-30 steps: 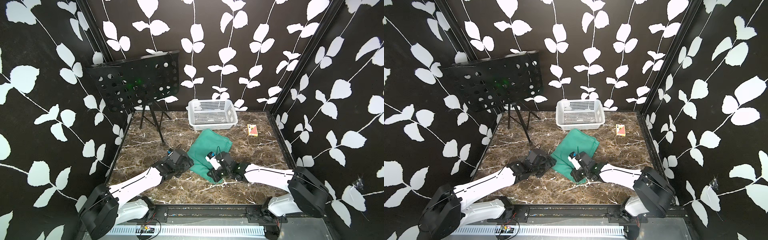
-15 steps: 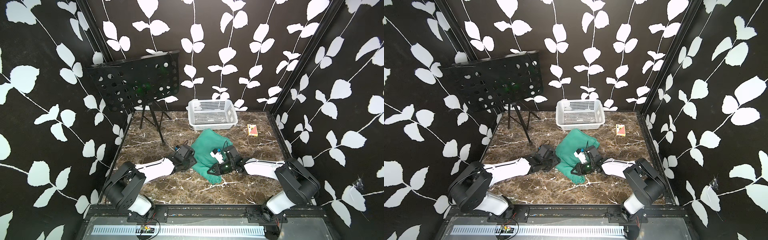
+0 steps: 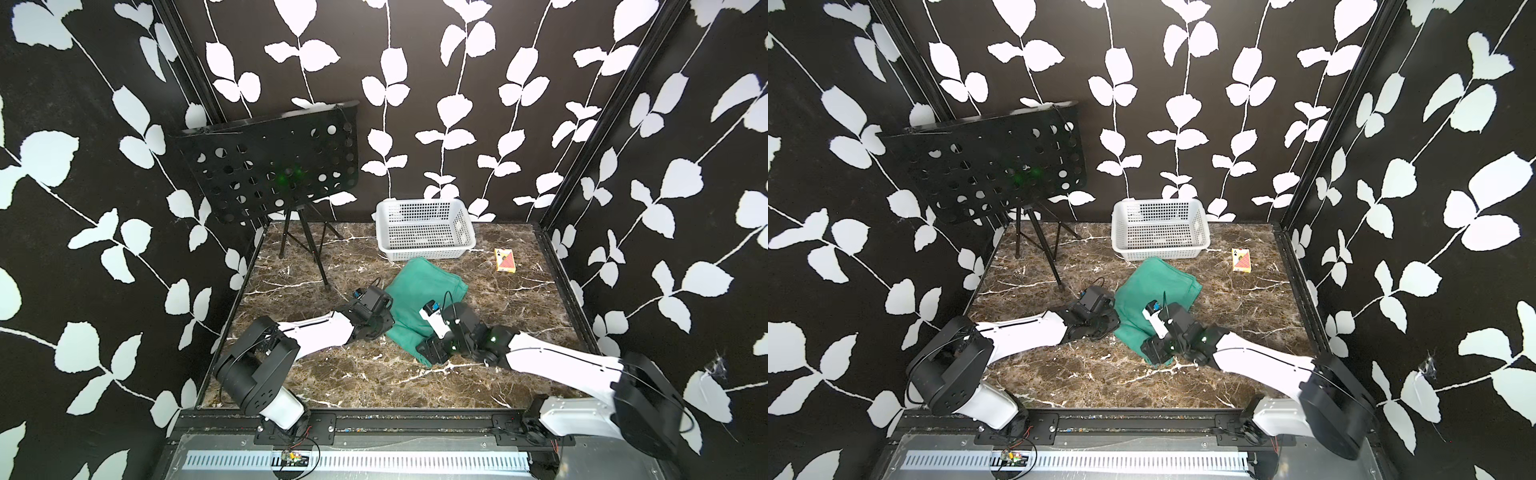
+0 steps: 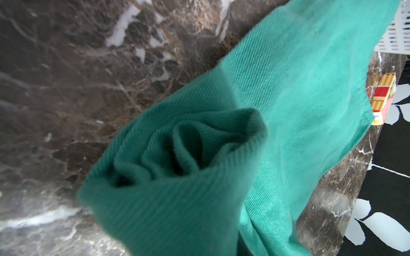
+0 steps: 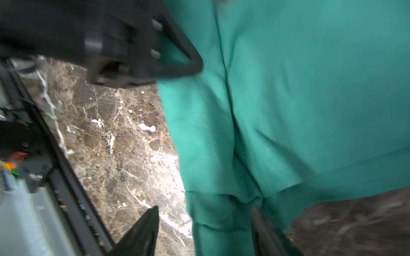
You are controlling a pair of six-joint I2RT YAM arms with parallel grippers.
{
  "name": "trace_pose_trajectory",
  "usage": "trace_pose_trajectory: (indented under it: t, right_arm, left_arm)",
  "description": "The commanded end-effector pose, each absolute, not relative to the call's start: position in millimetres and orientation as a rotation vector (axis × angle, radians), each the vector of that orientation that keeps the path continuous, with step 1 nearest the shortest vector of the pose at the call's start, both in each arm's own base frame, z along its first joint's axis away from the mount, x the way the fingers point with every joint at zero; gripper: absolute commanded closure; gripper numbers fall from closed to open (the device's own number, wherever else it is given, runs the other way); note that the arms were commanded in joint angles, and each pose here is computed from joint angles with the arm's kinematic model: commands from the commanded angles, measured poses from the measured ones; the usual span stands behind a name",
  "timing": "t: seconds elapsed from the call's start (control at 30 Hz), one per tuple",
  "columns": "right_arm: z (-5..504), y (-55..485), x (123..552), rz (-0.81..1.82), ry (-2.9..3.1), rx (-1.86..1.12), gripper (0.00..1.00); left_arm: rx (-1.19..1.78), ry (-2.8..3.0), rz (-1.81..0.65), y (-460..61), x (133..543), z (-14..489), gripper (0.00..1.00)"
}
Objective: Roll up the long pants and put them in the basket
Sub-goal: Roll the long pant at the center of the board.
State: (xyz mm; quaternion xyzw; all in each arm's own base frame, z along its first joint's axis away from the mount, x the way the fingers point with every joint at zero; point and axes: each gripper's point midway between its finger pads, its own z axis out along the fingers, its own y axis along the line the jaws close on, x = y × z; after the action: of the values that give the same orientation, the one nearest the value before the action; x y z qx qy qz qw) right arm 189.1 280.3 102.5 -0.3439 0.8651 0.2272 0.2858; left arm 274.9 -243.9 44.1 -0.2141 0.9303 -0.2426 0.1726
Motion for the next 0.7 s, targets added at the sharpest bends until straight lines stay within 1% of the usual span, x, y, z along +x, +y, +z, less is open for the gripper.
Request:
trace_pose_trajectory:
  t: [0.0,0.03,0.07,0.17,0.23,0.43,0.5,0.57,0.63,0.67]
  right_arm:
    - [122,269,211,0.148,2.040,-1.080,0.25]
    - [121,277,207,0.094,1.963,-1.156,0.21]
    - [115,283,203,0.041,1.906,-1.236,0.20]
    - [92,296,197,-0.095,1.843,-1.381,0.20]
    - [77,304,198,-0.166,1.821,-1.425,0.24]
    - [50,303,221,-0.424,1.802,-1.389,0.53]
    - [49,298,224,-0.468,1.801,-1.365,0.70]
    - [51,295,222,-0.445,1.821,-1.349,0.86]
    - [51,295,212,-0.353,1.877,-1.359,0.99]
    - [49,297,204,-0.274,1.926,-1.373,1.00]
  left_arm:
    - [-0.621,2.663,-0.664,-241,275,41,0.79]
    - [-0.624,2.663,-0.666,-242,274,41,0.79]
    - [-0.630,2.662,-0.668,-242,274,41,0.79]
    - [-0.642,2.661,-0.671,-241,273,41,0.79]
    - [-0.650,2.656,-0.672,-240,273,41,0.79]
    - [-0.673,2.656,-0.684,-239,270,41,0.80]
    - [-0.680,2.653,-0.693,-238,269,43,0.80]
    - [-0.692,2.642,-0.704,-237,267,47,0.79]
    - [-0.706,2.628,-0.719,-235,266,53,0.74]
    - [-0.715,2.614,-0.729,-233,265,57,0.70]
